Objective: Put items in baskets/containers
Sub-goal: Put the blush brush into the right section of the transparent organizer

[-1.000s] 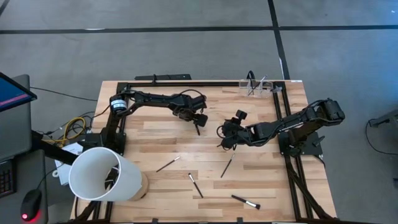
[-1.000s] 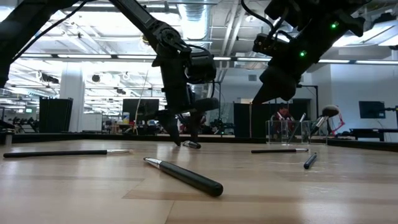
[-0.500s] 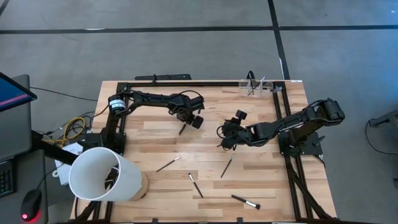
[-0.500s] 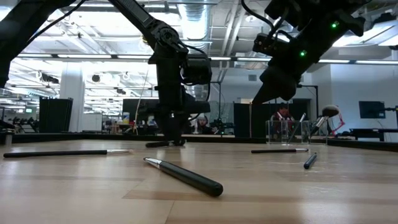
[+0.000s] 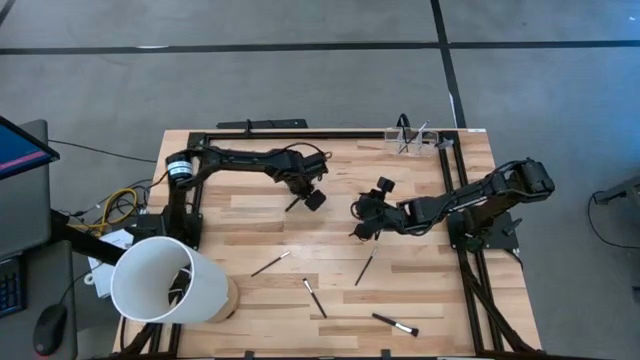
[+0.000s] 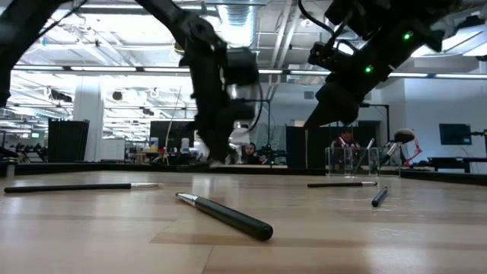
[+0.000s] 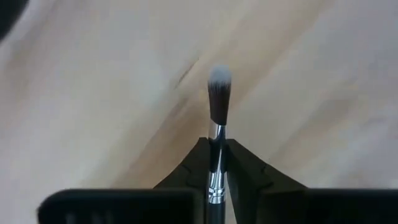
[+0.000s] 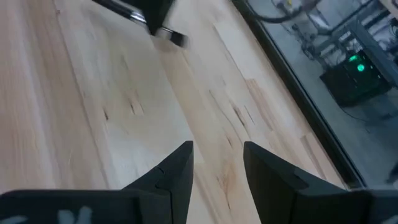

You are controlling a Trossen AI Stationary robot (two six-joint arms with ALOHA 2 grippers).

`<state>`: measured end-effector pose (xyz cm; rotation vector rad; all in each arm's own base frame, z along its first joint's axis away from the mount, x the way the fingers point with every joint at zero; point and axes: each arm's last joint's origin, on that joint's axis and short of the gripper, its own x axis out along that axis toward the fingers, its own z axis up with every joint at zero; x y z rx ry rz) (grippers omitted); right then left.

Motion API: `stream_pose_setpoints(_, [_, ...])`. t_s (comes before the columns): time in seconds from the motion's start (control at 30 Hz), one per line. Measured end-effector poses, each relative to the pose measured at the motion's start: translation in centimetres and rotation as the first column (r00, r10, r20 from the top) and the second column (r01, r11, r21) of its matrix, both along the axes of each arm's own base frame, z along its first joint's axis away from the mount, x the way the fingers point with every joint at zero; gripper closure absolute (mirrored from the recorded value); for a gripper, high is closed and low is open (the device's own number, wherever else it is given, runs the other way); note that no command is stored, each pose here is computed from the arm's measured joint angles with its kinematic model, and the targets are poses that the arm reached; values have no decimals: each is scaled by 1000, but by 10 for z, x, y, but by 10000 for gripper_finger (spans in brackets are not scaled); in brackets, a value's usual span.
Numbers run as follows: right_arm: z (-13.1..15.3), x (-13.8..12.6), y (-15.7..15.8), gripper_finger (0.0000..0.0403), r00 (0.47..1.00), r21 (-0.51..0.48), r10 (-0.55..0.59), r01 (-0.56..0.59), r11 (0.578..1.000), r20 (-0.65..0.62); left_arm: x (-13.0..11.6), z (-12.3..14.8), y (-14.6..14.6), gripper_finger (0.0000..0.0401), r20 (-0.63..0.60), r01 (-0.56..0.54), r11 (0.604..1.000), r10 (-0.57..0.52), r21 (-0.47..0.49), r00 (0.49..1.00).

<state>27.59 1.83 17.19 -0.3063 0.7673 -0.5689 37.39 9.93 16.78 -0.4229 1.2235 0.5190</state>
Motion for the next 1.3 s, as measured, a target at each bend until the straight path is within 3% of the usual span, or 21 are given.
stream_pose_setpoints(0.13, [-5,3,-11,269,995,35,78,-80,996,69,0,17,-11,371,229,116,988,-137,101,964])
stream_pose_setpoints(0.33, [-5,7,-20,269,941,120,245,-278,953,235,-36,24,-20,371,548,182,954,-286,237,786])
stream_pose_setpoints(0.43, [1,10,-22,269,875,124,321,-386,914,362,-60,21,-25,370,676,201,927,-369,316,638])
stream_pose_setpoints(0.57, [10,11,-25,269,777,108,366,-481,870,513,-87,26,-30,369,806,173,891,-453,419,382])
stream_pose_setpoints(0.73, [22,13,-31,263,674,149,337,-555,819,658,-104,30,-36,371,834,152,855,-517,495,194])
stream_pose_setpoints(0.97, [36,22,-29,231,617,154,299,-572,806,728,-102,37,-38,369,812,183,808,-579,559,76])
stream_pose_setpoints(1.3, [22,61,-14,207,651,166,288,-543,823,703,-102,39,-45,369,787,251,760,-617,599,-10])
